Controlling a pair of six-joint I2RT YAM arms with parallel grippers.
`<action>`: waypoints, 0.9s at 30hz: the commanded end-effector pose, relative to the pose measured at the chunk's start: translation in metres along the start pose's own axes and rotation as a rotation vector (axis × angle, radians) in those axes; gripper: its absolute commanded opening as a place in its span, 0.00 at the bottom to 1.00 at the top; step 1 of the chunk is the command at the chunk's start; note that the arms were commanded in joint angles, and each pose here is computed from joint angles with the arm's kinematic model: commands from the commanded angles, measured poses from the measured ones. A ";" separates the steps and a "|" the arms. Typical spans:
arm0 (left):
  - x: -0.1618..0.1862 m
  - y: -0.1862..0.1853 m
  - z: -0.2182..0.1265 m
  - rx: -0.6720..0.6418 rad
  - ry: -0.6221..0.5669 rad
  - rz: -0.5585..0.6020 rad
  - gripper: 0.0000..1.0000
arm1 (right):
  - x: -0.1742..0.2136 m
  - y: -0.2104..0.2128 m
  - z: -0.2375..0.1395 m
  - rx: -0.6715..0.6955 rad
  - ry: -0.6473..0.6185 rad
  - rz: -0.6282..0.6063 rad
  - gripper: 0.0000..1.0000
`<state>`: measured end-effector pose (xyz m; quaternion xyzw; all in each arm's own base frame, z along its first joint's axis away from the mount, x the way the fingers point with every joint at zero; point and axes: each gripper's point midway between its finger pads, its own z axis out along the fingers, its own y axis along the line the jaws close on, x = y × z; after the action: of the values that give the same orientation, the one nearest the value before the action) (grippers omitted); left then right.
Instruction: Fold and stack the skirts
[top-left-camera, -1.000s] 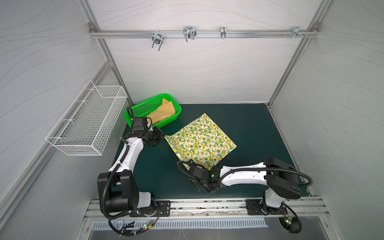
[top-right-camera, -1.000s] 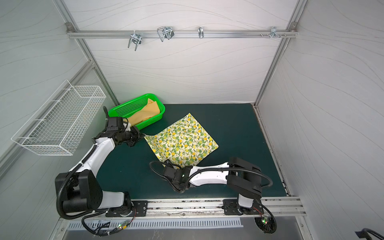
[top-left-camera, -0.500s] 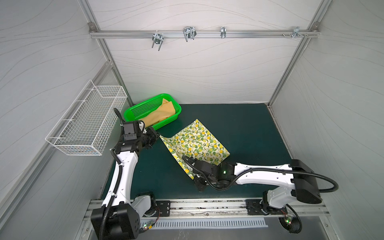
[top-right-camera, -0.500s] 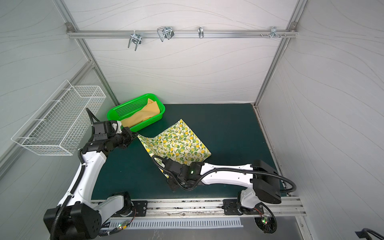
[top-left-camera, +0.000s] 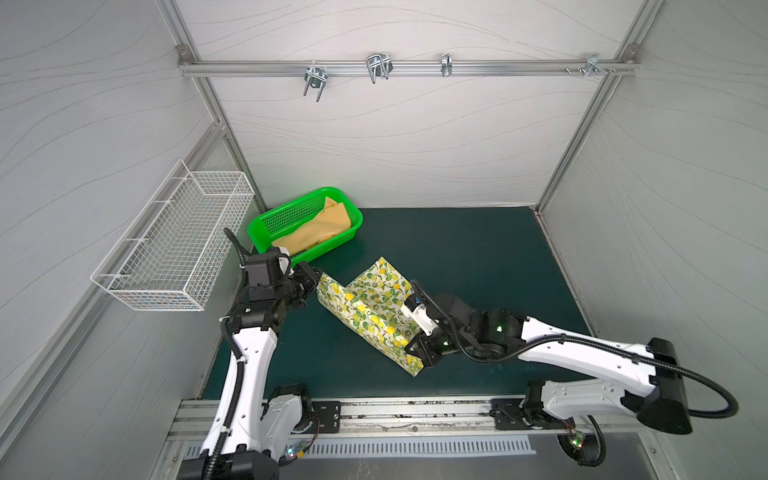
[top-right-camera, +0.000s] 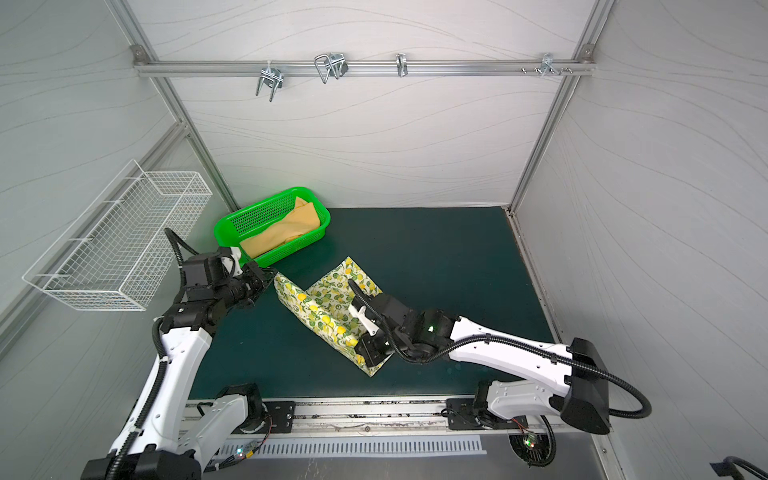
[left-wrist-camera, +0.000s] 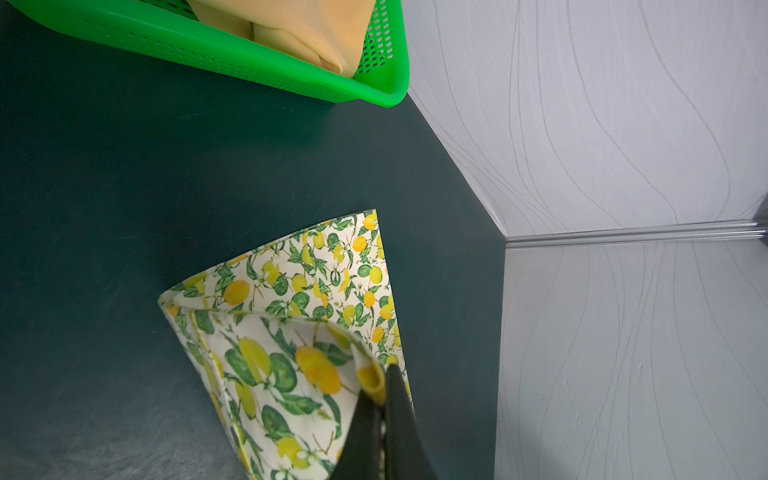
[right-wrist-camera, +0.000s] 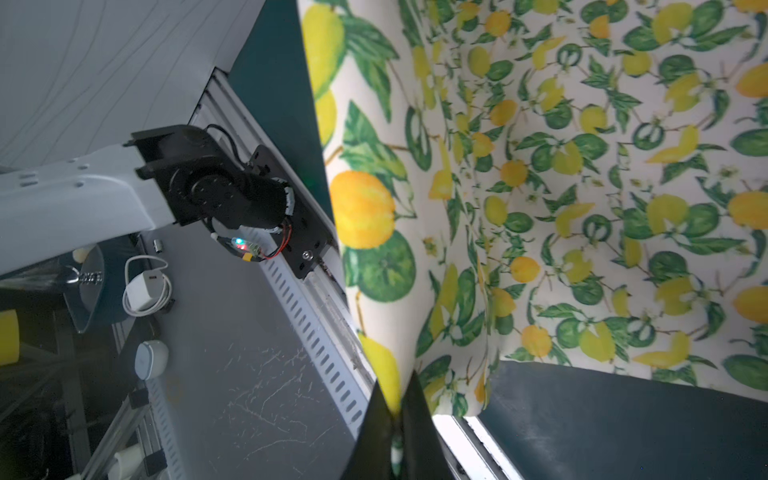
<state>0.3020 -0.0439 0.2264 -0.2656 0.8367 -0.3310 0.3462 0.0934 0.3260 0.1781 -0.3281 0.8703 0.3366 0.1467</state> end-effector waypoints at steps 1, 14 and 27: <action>-0.017 -0.021 0.012 0.043 -0.052 0.034 0.00 | 0.012 -0.018 -0.003 0.007 0.056 0.048 0.06; -0.017 -0.053 0.107 0.034 0.085 0.059 0.00 | 0.016 -0.072 0.006 0.081 0.083 0.208 0.06; 0.009 -0.034 0.185 -0.029 0.238 0.053 0.00 | 0.023 -0.122 0.019 0.112 0.101 0.367 0.10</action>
<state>0.4167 -0.1355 0.1264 -0.2224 0.8957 -0.3237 0.2084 0.1629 0.2654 0.1052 -0.1832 0.9349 0.2922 0.0842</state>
